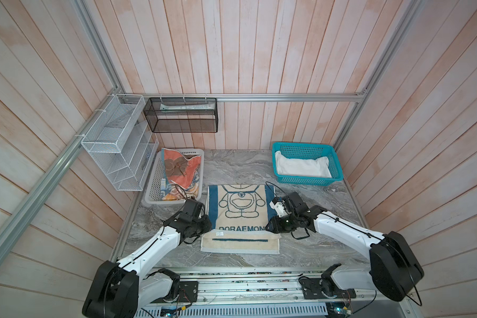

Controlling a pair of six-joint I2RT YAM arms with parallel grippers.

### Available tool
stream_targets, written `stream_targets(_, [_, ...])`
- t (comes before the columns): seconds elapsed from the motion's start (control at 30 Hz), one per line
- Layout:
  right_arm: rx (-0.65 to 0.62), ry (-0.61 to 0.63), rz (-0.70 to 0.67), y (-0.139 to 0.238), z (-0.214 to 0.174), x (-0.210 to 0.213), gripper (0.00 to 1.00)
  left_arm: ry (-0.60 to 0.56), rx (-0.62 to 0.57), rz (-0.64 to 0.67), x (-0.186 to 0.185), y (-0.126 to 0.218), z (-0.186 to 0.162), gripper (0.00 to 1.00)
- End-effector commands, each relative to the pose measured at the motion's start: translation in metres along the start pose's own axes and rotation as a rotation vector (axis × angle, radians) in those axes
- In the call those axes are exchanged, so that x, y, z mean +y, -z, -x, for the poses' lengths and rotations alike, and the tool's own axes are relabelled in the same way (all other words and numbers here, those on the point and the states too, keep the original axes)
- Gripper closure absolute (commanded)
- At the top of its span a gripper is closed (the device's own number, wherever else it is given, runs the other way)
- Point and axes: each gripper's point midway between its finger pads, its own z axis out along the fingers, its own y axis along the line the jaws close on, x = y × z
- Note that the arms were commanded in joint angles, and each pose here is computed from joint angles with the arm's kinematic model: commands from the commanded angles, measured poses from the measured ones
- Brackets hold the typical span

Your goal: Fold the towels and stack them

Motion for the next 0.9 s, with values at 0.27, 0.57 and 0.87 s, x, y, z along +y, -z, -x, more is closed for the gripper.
stream_targets(0.27, [0.148, -0.019, 0.035, -0.030, -0.053, 0.011, 0.73, -0.015, 0.122, 0.101, 0.016, -0.016, -0.036, 0.66])
stream_targets(0.57, [0.064, -0.104, 0.090, 0.006, -0.077, 0.025, 0.68, 0.163, 0.010, 0.114, 0.035, 0.037, -0.050, 0.67])
stream_targets(0.87, [-0.063, -0.278, -0.110, 0.019, -0.075, -0.028, 0.56, 0.228, 0.045, 0.038, 0.022, 0.020, -0.036, 0.61])
